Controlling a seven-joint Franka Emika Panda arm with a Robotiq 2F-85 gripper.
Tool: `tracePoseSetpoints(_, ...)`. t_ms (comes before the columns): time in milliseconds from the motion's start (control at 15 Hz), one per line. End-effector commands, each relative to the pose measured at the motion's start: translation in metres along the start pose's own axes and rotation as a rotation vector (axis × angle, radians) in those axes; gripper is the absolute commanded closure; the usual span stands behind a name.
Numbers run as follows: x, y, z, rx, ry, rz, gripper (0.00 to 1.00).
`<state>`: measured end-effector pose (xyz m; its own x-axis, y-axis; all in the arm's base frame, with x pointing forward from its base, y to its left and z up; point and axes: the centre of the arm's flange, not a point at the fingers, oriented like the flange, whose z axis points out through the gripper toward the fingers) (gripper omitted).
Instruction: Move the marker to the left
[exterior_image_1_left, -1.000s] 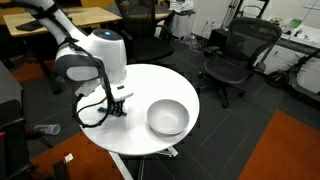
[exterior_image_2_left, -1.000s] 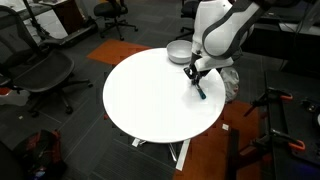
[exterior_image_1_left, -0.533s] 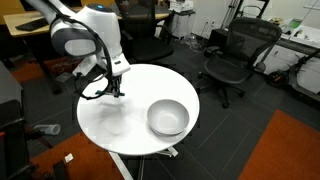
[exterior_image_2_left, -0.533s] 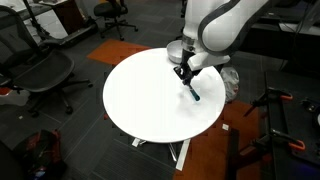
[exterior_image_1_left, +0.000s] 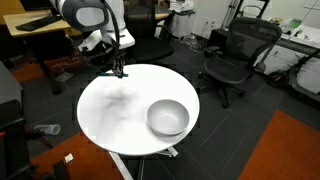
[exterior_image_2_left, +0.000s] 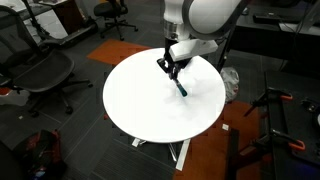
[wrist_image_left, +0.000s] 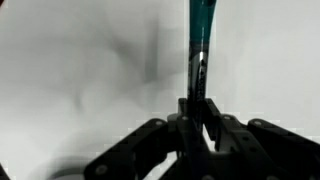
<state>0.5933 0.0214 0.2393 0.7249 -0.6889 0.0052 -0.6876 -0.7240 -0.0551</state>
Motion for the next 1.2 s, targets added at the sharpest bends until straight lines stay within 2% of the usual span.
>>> tracePoseSetpoints(0,0.005,-0.043,-0.007,-0.021,0.007,0.008,0.95)
tracePoseSetpoints(600,-0.008,-0.108,0.009,0.011,0.034,-0.051,0.95)
tracePoseSetpoints(1133,-0.003,-0.130,0.049,0.003,0.022,-0.069,0.95)
